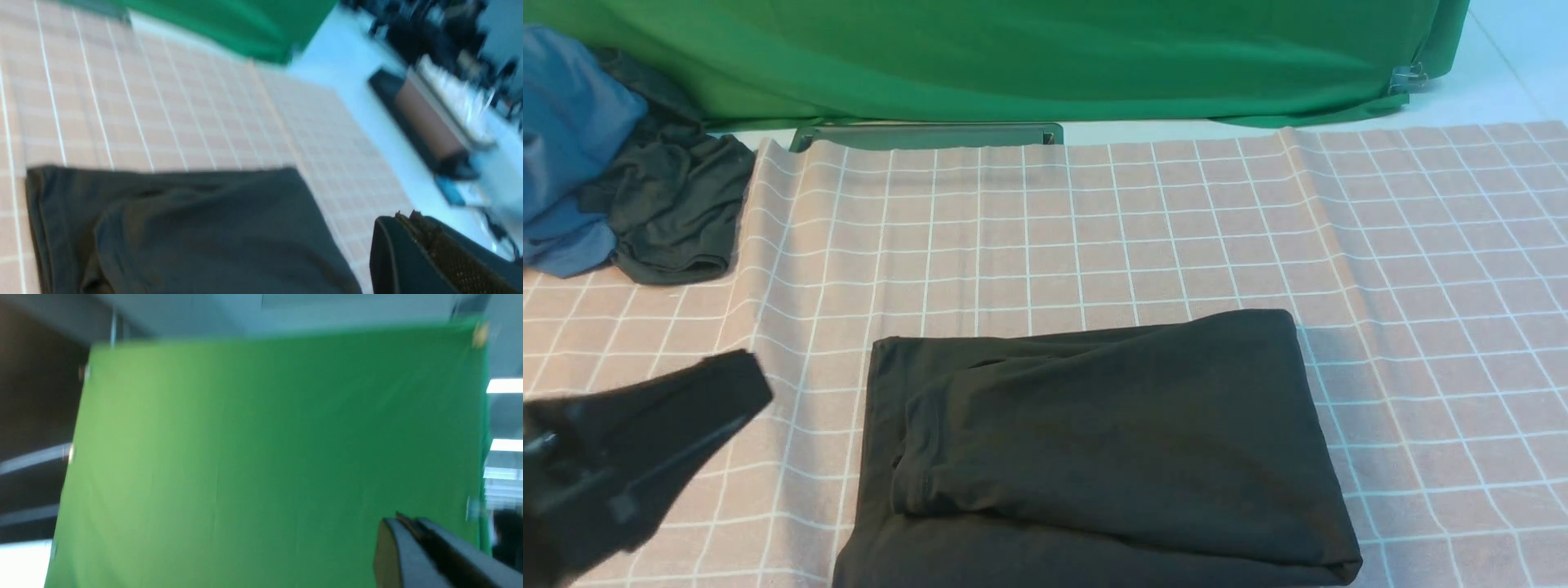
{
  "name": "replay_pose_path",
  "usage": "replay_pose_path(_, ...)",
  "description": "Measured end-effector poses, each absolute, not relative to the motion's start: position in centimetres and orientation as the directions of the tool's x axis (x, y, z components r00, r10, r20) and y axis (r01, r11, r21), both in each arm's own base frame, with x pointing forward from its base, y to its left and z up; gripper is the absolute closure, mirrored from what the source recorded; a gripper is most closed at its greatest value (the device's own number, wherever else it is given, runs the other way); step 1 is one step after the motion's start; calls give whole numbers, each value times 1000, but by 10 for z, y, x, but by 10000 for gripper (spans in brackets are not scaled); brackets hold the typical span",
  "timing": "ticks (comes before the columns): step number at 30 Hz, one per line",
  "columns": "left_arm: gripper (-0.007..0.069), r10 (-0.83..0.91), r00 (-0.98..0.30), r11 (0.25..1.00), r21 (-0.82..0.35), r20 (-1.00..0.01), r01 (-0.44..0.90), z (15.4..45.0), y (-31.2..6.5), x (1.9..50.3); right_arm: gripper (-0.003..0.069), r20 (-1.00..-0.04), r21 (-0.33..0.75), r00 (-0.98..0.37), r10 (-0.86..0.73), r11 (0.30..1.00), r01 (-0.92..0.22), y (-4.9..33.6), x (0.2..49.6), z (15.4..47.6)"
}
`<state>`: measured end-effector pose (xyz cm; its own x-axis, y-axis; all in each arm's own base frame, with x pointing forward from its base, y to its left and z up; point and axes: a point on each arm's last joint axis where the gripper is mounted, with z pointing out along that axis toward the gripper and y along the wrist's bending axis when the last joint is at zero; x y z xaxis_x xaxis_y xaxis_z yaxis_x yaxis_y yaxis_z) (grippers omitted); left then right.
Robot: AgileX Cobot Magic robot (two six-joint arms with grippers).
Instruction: Fold a long-sleeved shirt over a pink coffee tablecloth.
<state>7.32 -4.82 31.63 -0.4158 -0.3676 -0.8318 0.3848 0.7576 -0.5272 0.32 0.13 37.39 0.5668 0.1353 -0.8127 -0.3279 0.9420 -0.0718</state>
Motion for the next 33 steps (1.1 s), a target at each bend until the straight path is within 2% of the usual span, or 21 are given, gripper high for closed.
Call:
replay_pose_path(4, 613, -404, -363, 755, -530, -840, 387, 301, -43, 69, 497, -779, -69, 608, 152, 943, -325, 0, 0, 374)
replay_pose_path(10, 613, -408, -358, 756, -531, -840, 383, 298, -43, 70, 414, -776, -69, 612, 154, 943, -324, 0, 0, 374)
replay_pose_path(28, 612, -400, -359, 761, -524, -843, 382, 297, -43, 70, 405, -777, -69, 611, 153, 943, -324, 0, 0, 374)
replay_pose_path(33, 612, -353, -329, 794, -467, -876, 390, 296, -42, 71, 405, -777, -69, 611, 153, 943, -324, 0, 0, 374)
